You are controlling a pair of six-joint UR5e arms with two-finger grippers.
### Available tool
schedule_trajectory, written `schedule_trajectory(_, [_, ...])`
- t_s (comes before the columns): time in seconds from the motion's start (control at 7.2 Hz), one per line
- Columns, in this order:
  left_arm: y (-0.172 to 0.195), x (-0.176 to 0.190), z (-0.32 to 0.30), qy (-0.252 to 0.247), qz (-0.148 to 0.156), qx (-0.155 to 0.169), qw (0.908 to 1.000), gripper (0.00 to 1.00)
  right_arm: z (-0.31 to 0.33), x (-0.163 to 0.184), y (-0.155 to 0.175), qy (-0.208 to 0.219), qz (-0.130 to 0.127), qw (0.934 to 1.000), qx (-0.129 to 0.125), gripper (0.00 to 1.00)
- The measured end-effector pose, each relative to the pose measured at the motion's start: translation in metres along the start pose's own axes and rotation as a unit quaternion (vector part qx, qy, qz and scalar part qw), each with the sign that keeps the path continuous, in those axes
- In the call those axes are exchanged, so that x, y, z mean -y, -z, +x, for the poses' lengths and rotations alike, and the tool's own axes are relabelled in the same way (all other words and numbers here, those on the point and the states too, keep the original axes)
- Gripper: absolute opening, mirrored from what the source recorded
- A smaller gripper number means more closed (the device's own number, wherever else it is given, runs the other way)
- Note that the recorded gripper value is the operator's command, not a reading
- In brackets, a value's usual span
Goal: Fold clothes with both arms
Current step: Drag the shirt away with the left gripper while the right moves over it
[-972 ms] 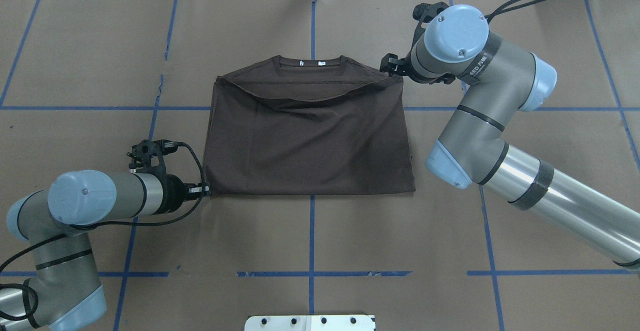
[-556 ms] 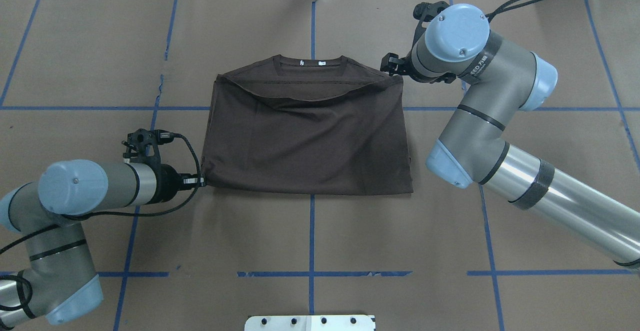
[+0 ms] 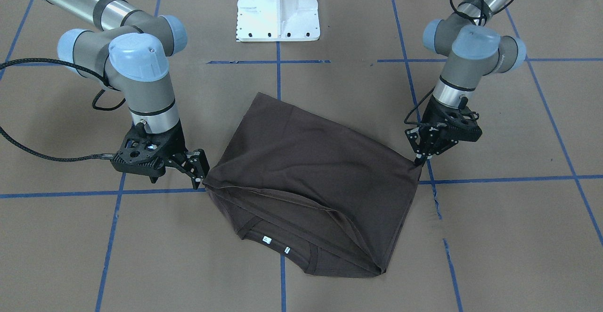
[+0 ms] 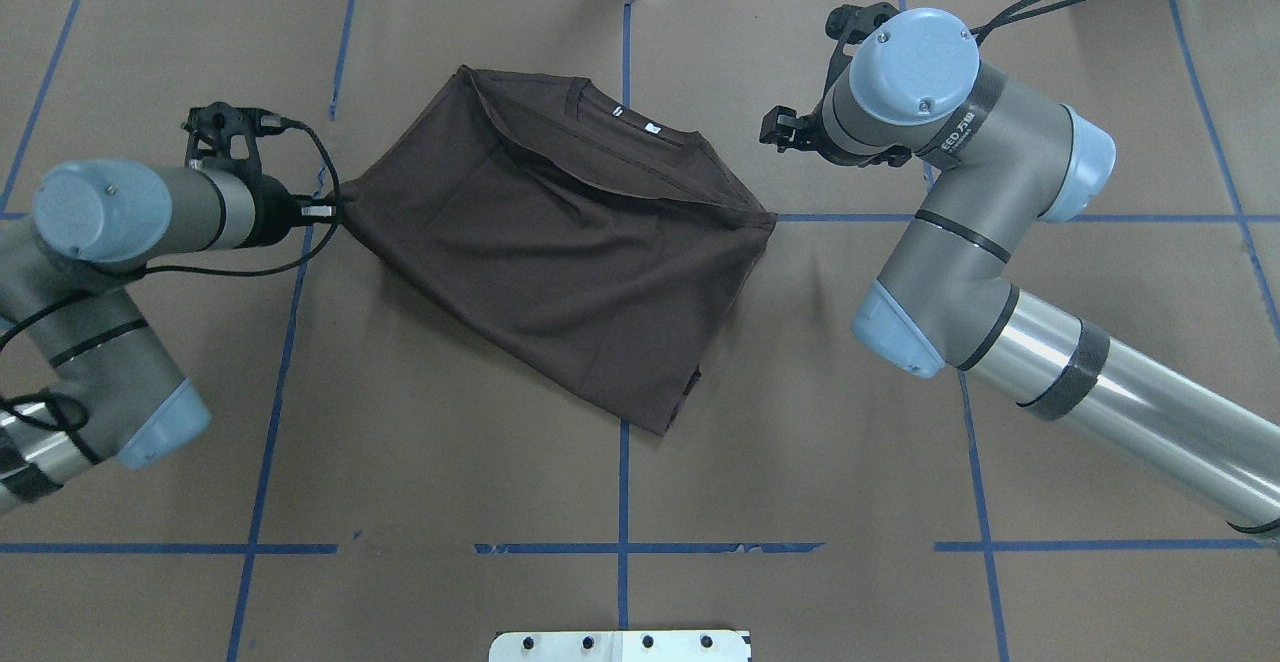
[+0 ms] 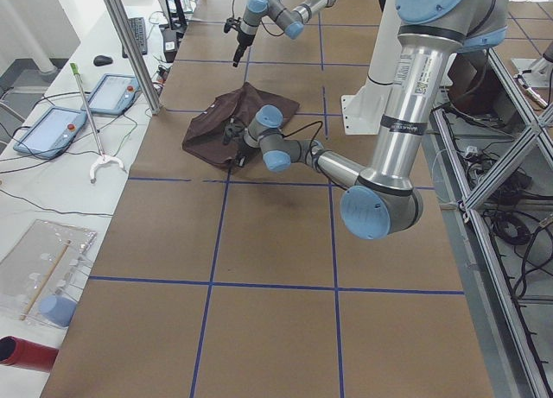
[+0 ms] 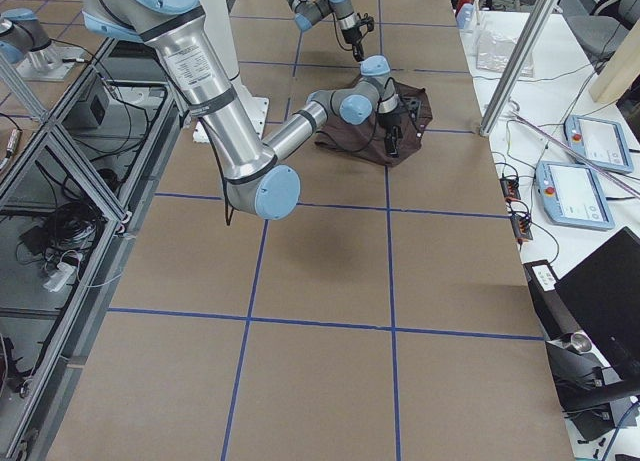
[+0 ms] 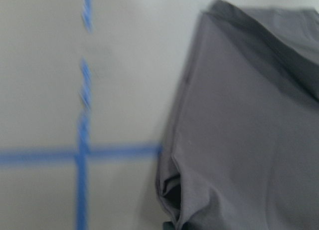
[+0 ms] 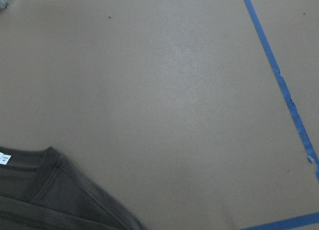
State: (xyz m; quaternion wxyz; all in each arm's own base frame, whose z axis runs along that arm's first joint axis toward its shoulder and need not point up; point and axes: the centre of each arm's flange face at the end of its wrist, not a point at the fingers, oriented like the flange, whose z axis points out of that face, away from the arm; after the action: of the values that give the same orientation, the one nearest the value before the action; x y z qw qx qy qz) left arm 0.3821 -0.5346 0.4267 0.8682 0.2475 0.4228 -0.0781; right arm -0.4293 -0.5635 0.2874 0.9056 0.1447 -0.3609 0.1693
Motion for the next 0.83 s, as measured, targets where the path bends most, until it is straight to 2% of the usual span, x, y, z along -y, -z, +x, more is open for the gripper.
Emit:
schedule_trajectory(0.28, [-0.057,0.078,0.002,0.009,0.019,0.04,0.999,0.0,-0.004,-0.001,0.011,0.001,0.002,1.0,0.009,1.0])
schedule_trajectory(0.56, [-0.106,0.131,0.011,0.013,0.04,0.083,0.9957,0.0,-0.009,-0.002,0.029,0.001,0.004,0.9997,0.024,1.0])
schedule_trajectory(0.69, [-0.112,0.148,0.002,0.002,0.052,0.097,0.9939,0.99,-0.011,-0.004,0.034,0.001,0.002,0.9995,0.03,1.0])
schedule_trajectory(0.83, [-0.112,0.158,-0.014,-0.024,0.055,0.108,0.9923,1.0,-0.013,-0.007,0.035,0.0,-0.001,0.9995,0.033,1.0])
